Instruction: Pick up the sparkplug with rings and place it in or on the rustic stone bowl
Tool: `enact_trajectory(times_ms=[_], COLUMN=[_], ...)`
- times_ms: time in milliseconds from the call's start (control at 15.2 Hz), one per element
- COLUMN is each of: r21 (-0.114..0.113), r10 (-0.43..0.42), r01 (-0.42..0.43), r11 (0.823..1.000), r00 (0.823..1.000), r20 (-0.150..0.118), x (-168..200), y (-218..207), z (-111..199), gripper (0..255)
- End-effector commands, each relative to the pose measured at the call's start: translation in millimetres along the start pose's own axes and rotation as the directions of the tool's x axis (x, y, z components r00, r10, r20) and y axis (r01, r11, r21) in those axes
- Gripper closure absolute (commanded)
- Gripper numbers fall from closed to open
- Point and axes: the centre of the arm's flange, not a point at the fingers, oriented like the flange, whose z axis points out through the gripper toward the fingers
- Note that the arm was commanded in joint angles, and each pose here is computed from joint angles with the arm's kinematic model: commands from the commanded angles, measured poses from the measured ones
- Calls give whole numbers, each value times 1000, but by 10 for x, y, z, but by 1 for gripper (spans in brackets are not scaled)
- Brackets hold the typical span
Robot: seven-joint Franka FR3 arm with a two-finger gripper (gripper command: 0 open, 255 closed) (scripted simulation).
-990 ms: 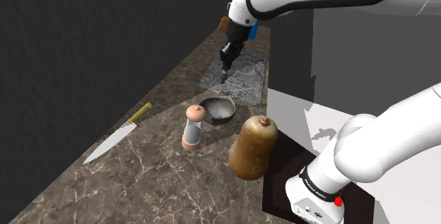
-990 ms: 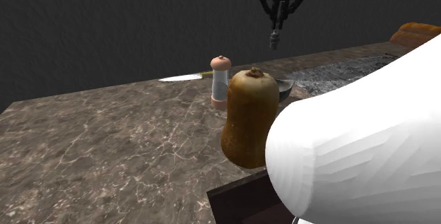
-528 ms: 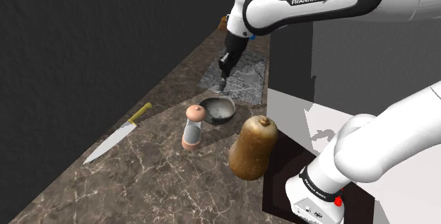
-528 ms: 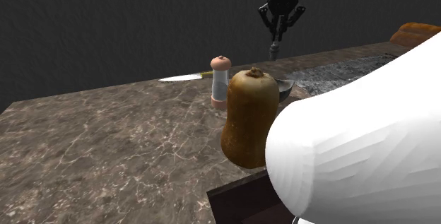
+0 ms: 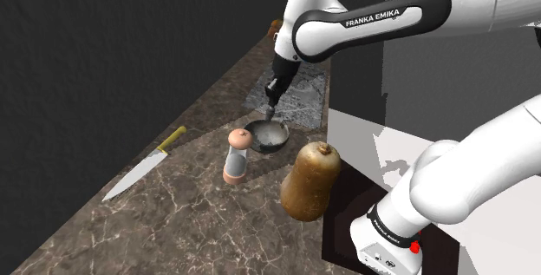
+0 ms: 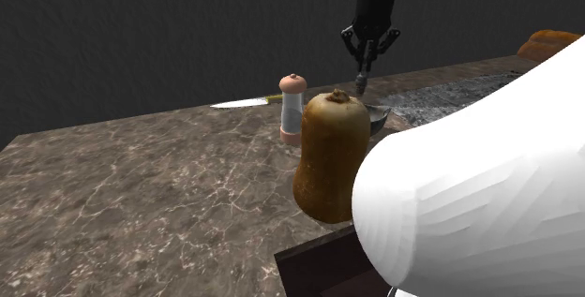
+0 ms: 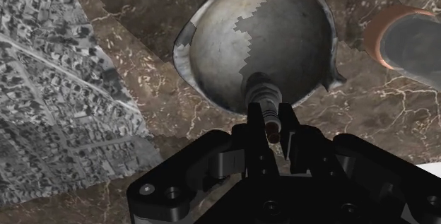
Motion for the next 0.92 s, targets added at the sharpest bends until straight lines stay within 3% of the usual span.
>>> enact_trajectory(times_ms=[0,132,660,726,858], r21=[0,0,0,0,0], r10=[0,0,0,0,0], r01=[0,0,0,0,0], r11=[1000,1000,1000,1000,1000], r00=[1000,1000,1000,1000,1000], r20=[0,0,0,0,0], x=[-17,-25,-25,-25,-25], y=[-5,-8,-8,-8,-8], z=[106,236,236,236,236], gripper=[255,255,255,0,0])
